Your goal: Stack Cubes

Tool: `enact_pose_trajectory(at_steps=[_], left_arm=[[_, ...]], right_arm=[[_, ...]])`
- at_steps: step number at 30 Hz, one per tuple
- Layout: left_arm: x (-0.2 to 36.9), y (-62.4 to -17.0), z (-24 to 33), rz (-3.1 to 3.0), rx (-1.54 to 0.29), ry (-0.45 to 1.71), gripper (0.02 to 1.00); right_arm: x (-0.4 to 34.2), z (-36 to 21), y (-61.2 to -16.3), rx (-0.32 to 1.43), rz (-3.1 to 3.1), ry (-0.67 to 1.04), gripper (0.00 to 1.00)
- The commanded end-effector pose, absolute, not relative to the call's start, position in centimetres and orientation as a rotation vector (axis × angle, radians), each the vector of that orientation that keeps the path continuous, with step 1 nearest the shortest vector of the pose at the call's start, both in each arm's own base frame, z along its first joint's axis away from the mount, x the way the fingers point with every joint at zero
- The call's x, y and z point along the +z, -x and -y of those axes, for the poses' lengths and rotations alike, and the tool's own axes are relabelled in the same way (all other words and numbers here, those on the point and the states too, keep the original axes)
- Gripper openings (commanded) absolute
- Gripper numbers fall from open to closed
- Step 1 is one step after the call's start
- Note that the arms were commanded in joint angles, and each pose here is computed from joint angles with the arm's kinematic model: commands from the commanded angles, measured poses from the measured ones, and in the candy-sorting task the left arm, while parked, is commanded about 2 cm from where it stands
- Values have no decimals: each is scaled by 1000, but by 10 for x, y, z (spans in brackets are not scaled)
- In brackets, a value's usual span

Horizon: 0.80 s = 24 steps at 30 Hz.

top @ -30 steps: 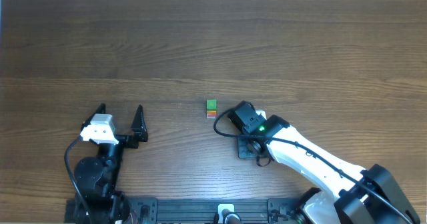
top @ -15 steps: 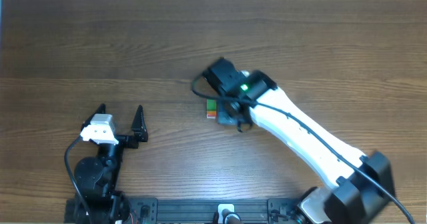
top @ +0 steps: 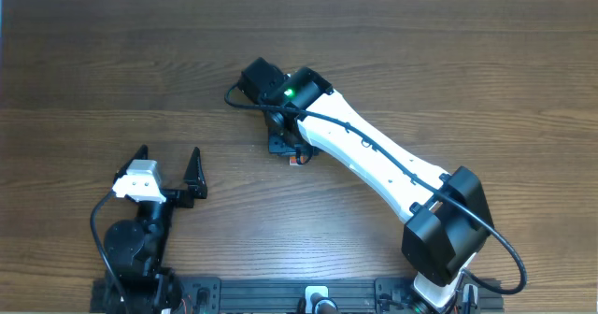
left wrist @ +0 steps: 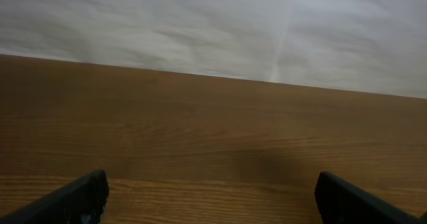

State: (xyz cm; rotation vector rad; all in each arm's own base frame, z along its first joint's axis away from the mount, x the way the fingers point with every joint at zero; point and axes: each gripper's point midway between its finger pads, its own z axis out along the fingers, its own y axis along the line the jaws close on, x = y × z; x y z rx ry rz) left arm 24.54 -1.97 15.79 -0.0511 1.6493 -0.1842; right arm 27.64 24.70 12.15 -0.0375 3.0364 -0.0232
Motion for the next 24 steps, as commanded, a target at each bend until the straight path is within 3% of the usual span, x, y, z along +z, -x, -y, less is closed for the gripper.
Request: enact_pose_trajectory(at_steps=[1,24], left_arm=[[156,-245,20,-1650,-179,34,1000],[156,-245,20,-1650,-179,34,1000]], right_arm=[[124,-251,-282,-25,-3011,-2,12],[106,-251,-294,-47,-3019,10,12]])
